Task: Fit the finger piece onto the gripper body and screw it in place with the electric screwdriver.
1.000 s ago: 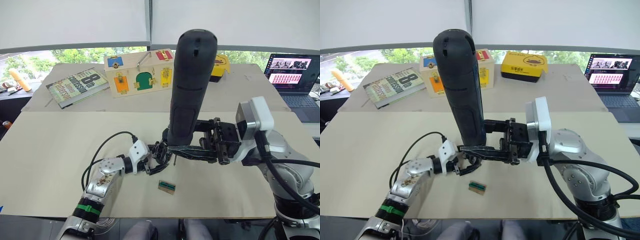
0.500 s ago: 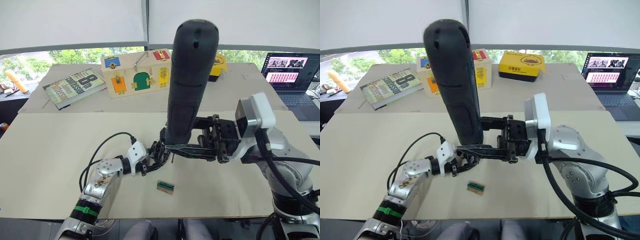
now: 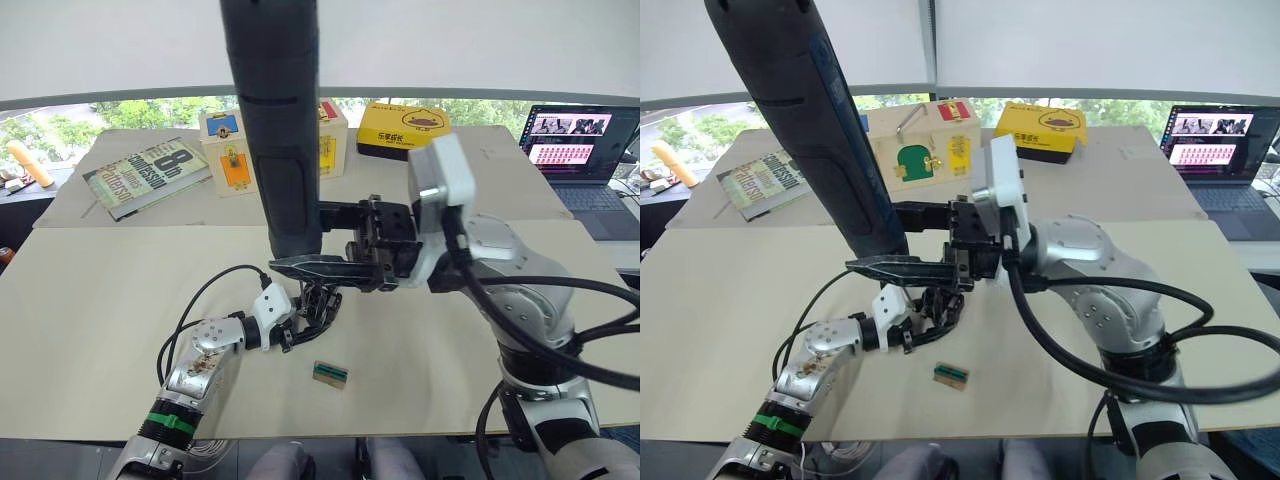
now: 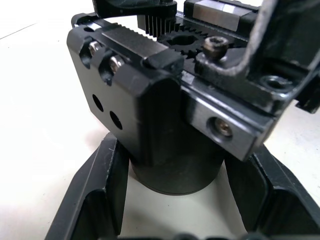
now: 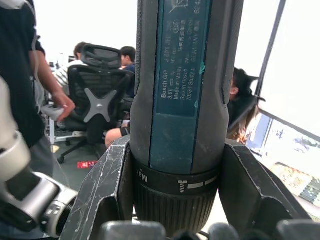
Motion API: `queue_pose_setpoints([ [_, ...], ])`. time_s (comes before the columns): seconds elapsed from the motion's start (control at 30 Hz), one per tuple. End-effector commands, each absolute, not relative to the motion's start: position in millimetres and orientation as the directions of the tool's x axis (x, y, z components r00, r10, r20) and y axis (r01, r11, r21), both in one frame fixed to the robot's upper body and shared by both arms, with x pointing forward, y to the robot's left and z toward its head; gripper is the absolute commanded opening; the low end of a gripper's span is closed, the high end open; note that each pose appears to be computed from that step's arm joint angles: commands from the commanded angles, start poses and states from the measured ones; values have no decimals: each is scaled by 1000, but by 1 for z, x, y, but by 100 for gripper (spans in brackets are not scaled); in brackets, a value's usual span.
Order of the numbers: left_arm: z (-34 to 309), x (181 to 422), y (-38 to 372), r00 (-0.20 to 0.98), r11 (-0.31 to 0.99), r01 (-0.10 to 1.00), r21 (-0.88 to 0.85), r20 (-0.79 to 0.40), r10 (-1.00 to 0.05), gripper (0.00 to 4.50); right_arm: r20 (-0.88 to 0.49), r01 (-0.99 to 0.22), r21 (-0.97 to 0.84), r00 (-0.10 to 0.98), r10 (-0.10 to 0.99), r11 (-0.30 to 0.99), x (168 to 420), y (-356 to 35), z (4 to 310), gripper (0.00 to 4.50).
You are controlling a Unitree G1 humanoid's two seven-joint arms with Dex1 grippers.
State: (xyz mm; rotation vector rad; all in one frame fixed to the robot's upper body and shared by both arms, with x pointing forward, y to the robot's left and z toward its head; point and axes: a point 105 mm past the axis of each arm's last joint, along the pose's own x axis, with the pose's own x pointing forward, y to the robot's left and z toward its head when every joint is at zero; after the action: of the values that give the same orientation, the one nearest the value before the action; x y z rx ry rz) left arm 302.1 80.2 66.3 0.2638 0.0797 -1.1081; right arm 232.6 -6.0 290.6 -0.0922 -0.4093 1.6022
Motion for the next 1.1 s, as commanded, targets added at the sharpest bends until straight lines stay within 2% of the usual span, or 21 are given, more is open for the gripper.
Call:
queue_pose_setpoints([
  [0.03,41,294,84,437,428,899,98,-274,-856,228,215,-933,-360,-92,972,-9,232,-2,304,195],
  [1.1,38,291,89,441,439,895,76,-298,-847,228,135,-934,-357,-35,990,16,249,17,265,195],
])
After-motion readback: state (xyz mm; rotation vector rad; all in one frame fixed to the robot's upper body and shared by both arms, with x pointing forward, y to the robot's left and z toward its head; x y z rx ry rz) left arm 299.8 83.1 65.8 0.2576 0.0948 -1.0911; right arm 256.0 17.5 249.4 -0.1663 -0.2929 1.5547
